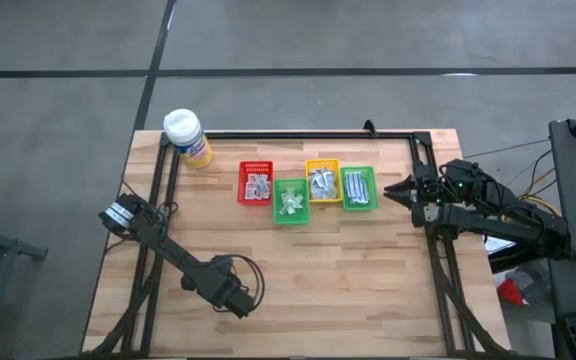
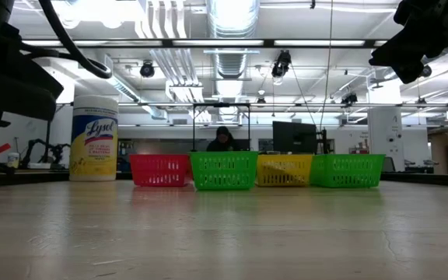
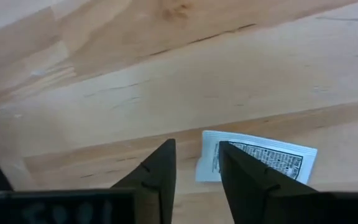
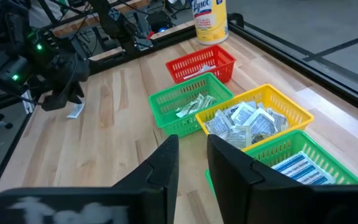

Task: Pick & Place First Aid Supplies
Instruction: Put the ointment pack into the red basket

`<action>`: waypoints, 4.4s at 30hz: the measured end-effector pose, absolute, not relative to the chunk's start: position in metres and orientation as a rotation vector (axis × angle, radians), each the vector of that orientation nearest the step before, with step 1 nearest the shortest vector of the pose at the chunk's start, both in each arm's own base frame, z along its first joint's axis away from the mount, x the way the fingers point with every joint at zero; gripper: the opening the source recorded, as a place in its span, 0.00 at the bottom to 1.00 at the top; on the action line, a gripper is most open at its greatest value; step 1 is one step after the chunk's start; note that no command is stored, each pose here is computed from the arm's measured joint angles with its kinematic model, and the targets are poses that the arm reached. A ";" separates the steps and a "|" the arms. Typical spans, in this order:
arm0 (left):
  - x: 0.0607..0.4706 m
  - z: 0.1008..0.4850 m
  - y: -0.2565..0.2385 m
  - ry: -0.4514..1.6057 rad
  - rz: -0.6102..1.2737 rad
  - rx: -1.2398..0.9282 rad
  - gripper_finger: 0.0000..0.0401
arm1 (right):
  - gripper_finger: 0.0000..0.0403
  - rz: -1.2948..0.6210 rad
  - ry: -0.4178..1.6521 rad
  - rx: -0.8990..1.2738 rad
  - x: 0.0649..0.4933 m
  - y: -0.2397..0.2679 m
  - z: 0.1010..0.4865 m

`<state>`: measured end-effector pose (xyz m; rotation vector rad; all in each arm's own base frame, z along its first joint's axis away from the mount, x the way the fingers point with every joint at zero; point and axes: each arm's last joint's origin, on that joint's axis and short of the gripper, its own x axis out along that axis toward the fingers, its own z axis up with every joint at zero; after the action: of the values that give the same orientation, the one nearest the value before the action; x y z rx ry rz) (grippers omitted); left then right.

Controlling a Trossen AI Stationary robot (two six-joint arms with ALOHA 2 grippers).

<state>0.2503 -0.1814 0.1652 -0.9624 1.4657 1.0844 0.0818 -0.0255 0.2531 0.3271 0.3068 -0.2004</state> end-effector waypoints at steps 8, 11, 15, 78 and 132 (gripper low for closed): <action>0.248 0.153 -0.180 1.458 1.028 -0.994 0.29 | 0.21 -0.200 0.307 0.327 0.082 -0.025 0.253; 0.246 0.147 -0.178 1.457 1.022 -0.998 0.28 | 0.19 -0.200 0.307 0.327 0.082 -0.025 0.253; 0.243 0.137 -0.177 1.452 1.007 -1.012 0.26 | 0.17 -0.200 0.307 0.327 0.082 -0.025 0.253; 0.228 0.251 -0.073 0.222 1.086 -0.737 0.00 | 0.17 -0.306 0.300 0.308 0.081 -0.028 0.253; 0.271 0.253 0.148 1.041 0.348 -0.015 0.00 | 0.19 -0.306 0.300 0.304 0.081 -0.029 0.253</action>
<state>0.2709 0.1484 0.2528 -0.0152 1.0409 0.3475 0.0811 -0.0285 0.2528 0.3039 0.3003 -0.3057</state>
